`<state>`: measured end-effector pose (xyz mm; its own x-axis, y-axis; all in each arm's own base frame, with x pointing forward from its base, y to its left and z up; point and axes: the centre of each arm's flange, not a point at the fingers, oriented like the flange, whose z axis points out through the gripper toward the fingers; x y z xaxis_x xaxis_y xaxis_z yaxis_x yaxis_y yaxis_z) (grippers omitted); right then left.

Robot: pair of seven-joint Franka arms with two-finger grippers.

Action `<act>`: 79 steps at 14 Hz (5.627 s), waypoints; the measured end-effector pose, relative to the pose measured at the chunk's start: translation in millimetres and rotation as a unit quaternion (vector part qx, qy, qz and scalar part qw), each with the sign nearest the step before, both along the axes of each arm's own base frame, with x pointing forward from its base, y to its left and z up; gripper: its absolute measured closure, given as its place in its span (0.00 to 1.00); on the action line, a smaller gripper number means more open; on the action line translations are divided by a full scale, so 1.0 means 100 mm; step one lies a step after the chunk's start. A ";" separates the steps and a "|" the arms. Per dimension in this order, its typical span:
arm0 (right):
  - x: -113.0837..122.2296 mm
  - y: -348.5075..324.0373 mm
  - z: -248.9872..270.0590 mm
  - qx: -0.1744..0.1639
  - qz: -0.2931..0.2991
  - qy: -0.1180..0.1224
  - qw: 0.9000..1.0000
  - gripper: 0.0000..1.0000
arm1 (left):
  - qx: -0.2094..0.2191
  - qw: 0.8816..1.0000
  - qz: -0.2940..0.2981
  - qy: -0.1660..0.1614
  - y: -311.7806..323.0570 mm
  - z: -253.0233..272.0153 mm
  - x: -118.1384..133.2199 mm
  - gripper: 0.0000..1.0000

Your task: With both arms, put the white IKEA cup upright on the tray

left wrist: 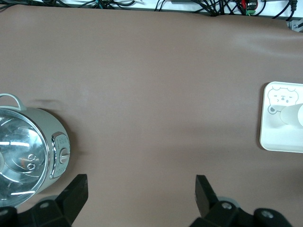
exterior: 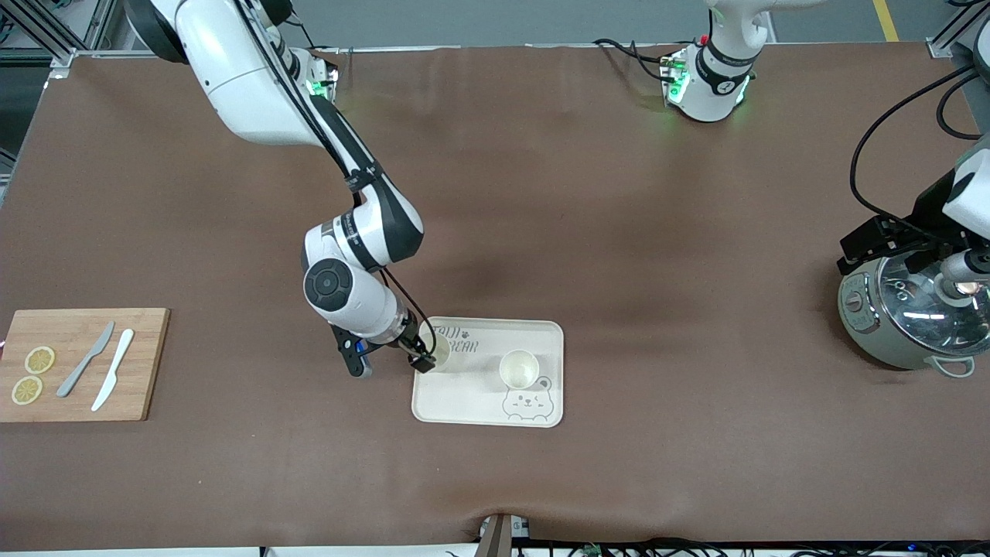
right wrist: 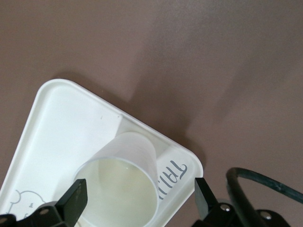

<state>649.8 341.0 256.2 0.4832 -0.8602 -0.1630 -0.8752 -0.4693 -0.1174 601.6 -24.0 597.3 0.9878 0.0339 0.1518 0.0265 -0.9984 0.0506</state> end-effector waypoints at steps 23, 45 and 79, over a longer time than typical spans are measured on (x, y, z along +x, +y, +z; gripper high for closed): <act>0.14 -0.75 1.81 -0.090 0.074 0.013 0.993 0.00 | 0.000 1.000 0.000 -0.004 -0.01 0.03 0.00 0.00; -0.24 -2.54 3.05 -0.072 0.349 0.039 0.934 0.00 | 0.000 1.000 0.002 -0.009 0.02 0.08 0.02 0.00; -1.12 -3.70 3.80 -0.073 0.449 -0.019 0.890 0.00 | -0.001 1.000 0.003 -0.015 0.04 0.13 0.03 0.00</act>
<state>538.2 -28.6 635.9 0.9897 -0.1338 -0.0499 -0.1350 -0.9907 -0.0198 604.4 -20.3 610.6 0.9825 0.0409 0.1815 0.0318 -0.9981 0.0525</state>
